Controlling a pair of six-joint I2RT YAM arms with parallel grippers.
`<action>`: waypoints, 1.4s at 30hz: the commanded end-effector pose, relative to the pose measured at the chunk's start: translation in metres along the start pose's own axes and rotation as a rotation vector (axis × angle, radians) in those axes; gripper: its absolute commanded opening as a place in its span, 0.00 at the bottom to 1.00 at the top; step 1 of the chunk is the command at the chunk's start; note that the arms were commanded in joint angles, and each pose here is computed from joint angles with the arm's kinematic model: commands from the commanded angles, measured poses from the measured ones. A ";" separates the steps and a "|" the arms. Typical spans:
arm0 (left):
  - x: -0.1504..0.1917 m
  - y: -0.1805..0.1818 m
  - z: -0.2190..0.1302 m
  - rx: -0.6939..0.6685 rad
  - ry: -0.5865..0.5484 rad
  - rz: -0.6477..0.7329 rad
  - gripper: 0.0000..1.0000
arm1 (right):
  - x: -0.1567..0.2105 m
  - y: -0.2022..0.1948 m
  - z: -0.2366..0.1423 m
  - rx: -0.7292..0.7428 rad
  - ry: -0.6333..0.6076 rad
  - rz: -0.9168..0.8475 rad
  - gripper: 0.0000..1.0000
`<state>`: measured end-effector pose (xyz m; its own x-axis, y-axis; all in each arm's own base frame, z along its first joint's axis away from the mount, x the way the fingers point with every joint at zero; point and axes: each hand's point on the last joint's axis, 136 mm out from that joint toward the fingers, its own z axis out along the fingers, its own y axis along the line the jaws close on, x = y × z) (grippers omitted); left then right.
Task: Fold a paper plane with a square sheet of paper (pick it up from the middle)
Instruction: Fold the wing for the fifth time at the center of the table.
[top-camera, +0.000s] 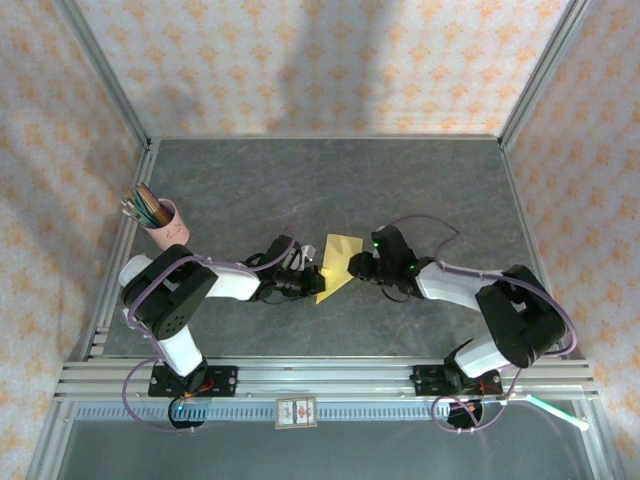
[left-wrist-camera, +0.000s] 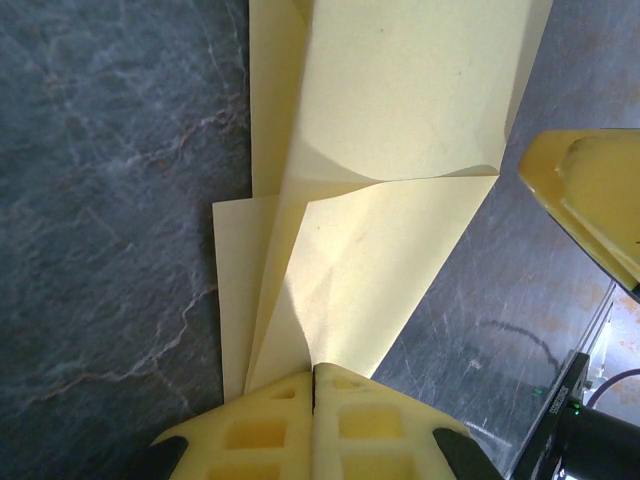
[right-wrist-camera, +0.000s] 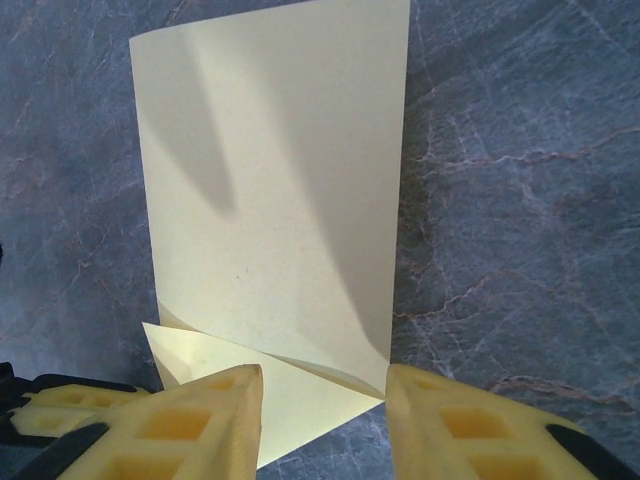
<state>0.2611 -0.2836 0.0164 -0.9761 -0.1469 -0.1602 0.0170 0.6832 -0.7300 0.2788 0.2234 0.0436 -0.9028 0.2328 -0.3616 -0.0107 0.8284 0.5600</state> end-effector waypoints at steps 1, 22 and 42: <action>-0.001 0.040 0.000 -0.152 -0.050 -0.021 0.00 | 0.003 -0.005 0.005 -0.001 0.013 -0.003 0.38; -0.005 0.034 -0.002 -0.146 -0.057 -0.004 0.00 | 0.000 -0.002 0.005 -0.030 -0.013 0.001 0.25; -0.024 -0.001 -0.010 -0.063 -0.110 0.070 0.07 | -0.005 0.007 -0.008 -0.060 -0.032 0.063 0.00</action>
<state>0.2682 -0.2812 0.0185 -0.9662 -0.1559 -0.2054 0.0371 0.7043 -0.7090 0.2762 0.2236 0.0430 -0.8986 0.2673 -0.3479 0.0052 0.7994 0.6008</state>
